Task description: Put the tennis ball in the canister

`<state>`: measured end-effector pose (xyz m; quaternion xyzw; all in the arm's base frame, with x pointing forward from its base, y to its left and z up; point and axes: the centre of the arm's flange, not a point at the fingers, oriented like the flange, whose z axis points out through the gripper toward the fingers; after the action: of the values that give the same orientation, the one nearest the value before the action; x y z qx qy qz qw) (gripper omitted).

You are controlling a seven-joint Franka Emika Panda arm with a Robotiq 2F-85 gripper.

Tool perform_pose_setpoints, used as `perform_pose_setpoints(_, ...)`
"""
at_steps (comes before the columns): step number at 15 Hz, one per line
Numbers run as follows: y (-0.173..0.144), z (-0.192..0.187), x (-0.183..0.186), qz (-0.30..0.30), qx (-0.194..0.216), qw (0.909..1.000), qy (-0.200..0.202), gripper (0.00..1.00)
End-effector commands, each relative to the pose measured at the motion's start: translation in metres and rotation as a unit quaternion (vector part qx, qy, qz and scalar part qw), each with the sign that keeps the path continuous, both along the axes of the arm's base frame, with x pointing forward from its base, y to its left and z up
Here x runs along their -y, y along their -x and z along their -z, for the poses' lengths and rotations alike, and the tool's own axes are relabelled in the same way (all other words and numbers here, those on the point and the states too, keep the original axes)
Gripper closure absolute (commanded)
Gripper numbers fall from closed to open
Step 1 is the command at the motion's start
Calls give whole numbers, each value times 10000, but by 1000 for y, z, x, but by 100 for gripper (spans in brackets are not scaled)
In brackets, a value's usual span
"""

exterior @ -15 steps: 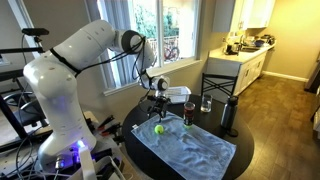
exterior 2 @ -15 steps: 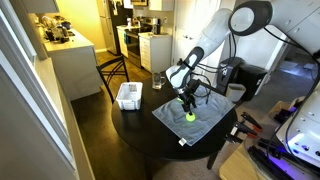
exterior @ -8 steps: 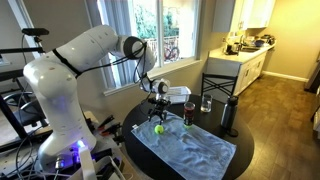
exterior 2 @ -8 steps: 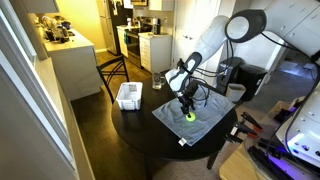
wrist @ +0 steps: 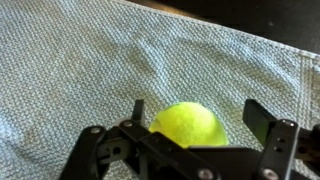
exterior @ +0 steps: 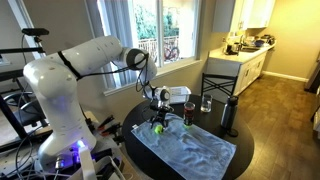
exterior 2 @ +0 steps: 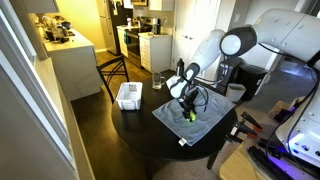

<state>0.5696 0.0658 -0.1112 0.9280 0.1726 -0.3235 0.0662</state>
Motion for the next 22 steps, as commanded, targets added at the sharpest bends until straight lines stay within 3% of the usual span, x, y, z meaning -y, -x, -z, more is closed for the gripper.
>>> perform_pose_setpoints(1, -11, 19, 5, 14, -56, 9997, 257, 0)
perform_pose_setpoints(9, -23, 21, -7, -94, 168, 9998, 56, 0)
perform_pose_setpoints(10, -23, 21, -8, -149, 152, 9998, 7, 25)
perform_pose_setpoints(11, -23, 21, -9, -157, 162, 9997, 4, 27)
perform_pose_setpoints(15, -24, 20, -10, -132, 166, 9998, -6, 53)
perform_pose_setpoints(19, -25, 10, -11, -151, 266, 9995, -8, 58)
perform_pose_setpoints(22, -31, -17, -19, -229, 674, 9974, -55, 58)
